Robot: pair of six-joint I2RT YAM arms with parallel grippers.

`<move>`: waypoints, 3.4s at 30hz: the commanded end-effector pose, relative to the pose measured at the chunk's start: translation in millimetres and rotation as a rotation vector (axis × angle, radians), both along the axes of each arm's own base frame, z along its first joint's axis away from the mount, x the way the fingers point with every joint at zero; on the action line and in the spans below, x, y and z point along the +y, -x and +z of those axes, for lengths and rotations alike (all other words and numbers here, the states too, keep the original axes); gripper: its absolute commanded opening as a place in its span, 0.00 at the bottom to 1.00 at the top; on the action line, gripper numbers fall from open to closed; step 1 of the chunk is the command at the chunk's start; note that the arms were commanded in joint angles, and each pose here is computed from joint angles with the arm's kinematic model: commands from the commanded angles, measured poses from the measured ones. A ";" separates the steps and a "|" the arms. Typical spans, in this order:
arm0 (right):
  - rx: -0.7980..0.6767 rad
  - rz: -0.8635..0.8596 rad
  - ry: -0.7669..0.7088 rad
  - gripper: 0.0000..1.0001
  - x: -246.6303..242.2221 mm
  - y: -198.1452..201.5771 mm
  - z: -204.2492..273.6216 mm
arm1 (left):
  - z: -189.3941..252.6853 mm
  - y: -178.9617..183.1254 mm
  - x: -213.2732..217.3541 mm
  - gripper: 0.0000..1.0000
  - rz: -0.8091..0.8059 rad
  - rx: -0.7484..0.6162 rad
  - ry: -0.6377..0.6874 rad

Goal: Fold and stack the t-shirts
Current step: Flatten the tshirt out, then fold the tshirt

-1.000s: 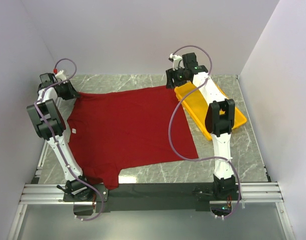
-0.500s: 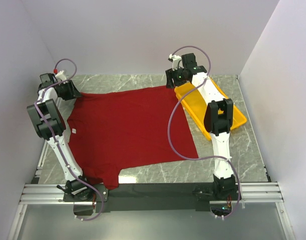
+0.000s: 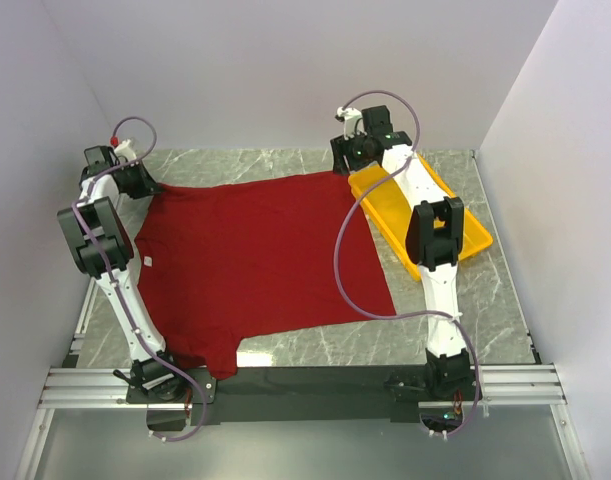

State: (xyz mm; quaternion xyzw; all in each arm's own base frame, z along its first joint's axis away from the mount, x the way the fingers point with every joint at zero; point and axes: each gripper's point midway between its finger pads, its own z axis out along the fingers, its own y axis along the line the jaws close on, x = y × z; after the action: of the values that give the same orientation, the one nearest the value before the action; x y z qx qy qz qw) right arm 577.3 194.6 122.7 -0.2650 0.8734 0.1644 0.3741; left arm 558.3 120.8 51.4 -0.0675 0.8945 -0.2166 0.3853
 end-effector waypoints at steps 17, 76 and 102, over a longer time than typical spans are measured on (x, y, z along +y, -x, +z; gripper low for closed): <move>-0.153 -0.072 0.194 0.62 -13.9 -49.6 -13.0 | 27.7 36.2 39.4 0.01 0.178 -0.003 -0.010; -0.185 0.199 0.264 0.69 56.4 -14.0 -5.2 | 107.0 260.4 -44.3 0.01 0.538 0.018 0.187; 0.268 0.074 0.225 0.50 31.6 62.6 -83.1 | 122.4 248.0 -53.9 0.01 0.455 -0.036 0.236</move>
State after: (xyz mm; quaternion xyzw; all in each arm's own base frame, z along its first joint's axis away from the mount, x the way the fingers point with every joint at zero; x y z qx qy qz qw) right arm 528.4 218.9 34.5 -0.2953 0.9194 0.1240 0.2281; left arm 302.5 66.5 151.8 -0.3329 0.8255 -0.2225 0.3978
